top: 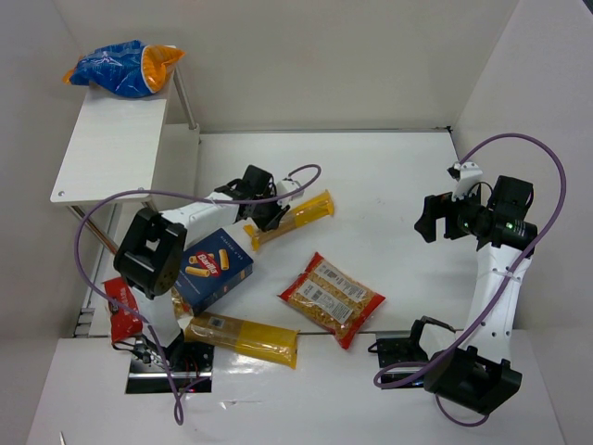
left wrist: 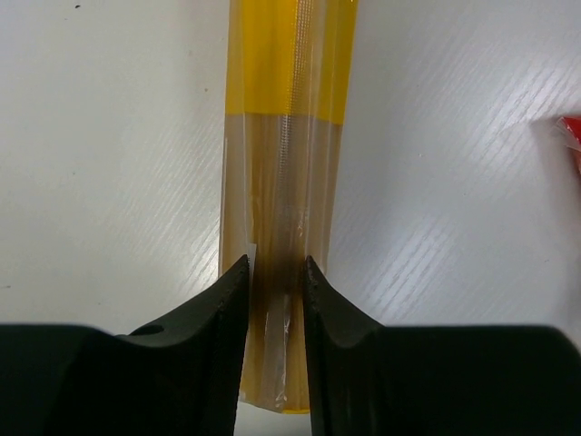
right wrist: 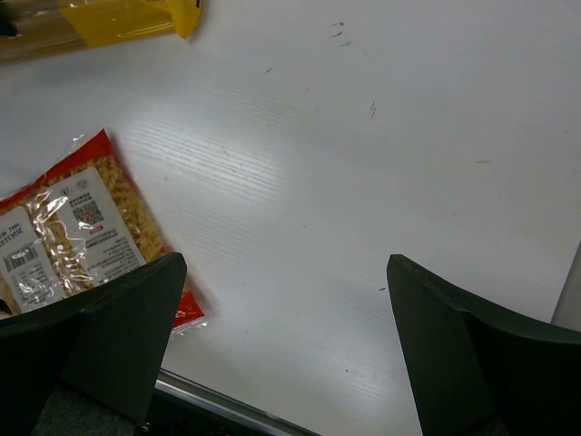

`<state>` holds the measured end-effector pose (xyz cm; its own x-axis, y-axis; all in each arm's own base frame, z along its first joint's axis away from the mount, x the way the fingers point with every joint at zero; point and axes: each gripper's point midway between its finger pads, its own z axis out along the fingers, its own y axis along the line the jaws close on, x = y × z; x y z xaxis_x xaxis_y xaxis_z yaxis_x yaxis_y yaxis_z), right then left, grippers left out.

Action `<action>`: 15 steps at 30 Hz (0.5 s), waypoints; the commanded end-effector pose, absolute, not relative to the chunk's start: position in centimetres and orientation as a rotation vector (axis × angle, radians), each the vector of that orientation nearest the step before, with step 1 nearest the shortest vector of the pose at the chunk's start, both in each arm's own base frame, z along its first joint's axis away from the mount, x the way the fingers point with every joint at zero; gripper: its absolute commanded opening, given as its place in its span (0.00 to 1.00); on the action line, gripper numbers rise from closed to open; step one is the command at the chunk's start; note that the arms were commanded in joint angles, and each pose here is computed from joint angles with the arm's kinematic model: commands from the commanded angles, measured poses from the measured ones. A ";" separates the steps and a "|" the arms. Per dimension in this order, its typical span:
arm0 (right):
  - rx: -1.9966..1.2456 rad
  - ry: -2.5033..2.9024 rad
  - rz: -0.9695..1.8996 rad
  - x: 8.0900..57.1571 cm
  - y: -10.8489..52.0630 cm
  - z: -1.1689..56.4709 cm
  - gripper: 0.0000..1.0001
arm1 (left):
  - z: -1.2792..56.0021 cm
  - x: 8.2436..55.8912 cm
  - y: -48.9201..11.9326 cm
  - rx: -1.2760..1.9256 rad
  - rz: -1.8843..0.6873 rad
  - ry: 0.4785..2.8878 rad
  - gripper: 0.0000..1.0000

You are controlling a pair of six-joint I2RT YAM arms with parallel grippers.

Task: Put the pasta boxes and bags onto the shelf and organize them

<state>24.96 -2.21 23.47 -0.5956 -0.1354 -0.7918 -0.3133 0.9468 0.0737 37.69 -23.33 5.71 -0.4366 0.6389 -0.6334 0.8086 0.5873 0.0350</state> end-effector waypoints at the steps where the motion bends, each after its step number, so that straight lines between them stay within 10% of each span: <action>1: -0.317 2.183 0.258 25.2 -2.2 24.3 1.00 | 6.5 39.1 -24.8 1.125 -0.424 2.155 0.35; 6: -0.317 2.183 0.258 25.2 -2.2 24.3 1.00 | 6.7 39.7 -25.3 1.128 -0.435 2.149 0.72; 15: -0.294 2.192 0.254 25.0 -2.6 24.1 1.00 | 6.2 41.4 -26.5 1.144 -0.424 2.142 0.79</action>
